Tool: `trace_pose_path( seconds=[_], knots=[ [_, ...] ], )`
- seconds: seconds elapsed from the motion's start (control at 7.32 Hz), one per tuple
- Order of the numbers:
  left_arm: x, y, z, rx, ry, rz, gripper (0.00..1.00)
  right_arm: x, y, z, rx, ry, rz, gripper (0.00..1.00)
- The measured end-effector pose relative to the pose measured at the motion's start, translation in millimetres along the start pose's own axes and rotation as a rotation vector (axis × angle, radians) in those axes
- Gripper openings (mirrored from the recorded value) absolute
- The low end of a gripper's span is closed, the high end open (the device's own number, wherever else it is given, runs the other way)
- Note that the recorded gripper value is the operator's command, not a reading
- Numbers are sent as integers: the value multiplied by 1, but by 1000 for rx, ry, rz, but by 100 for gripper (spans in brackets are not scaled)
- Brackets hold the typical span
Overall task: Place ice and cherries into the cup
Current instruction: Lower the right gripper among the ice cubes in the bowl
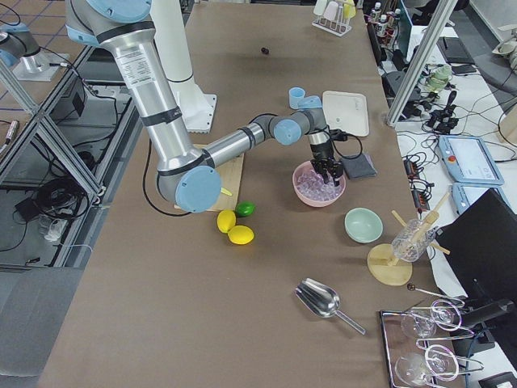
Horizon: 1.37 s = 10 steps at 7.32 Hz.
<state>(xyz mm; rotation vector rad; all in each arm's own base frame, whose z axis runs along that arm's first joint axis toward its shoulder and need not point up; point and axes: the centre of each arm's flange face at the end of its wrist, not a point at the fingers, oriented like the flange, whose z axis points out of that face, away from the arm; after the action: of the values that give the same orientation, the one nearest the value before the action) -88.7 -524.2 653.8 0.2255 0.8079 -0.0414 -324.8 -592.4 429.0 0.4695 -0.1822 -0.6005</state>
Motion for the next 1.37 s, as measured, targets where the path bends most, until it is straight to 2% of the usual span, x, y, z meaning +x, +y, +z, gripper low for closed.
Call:
trace_pose_path(
  seconds=[0.27,0.41,0.55,1.09,1.23,1.37],
  knots=[
    [-2,2,2,-4,0,-3,98,14,5,-7,7,-100,32,68],
    [-3,2,3,-5,-1,-4,98,17,7,-7,5,-123,40,65],
    [-4,4,3,-6,-1,-4,98,17,9,-6,2,-132,44,59],
    [-9,19,7,12,1,9,98,9,14,5,-19,-137,36,59],
    [-9,20,7,12,1,10,98,6,15,6,-22,-139,33,53],
    [-9,21,6,13,1,10,98,5,16,8,-24,-140,31,53]
  ],
)
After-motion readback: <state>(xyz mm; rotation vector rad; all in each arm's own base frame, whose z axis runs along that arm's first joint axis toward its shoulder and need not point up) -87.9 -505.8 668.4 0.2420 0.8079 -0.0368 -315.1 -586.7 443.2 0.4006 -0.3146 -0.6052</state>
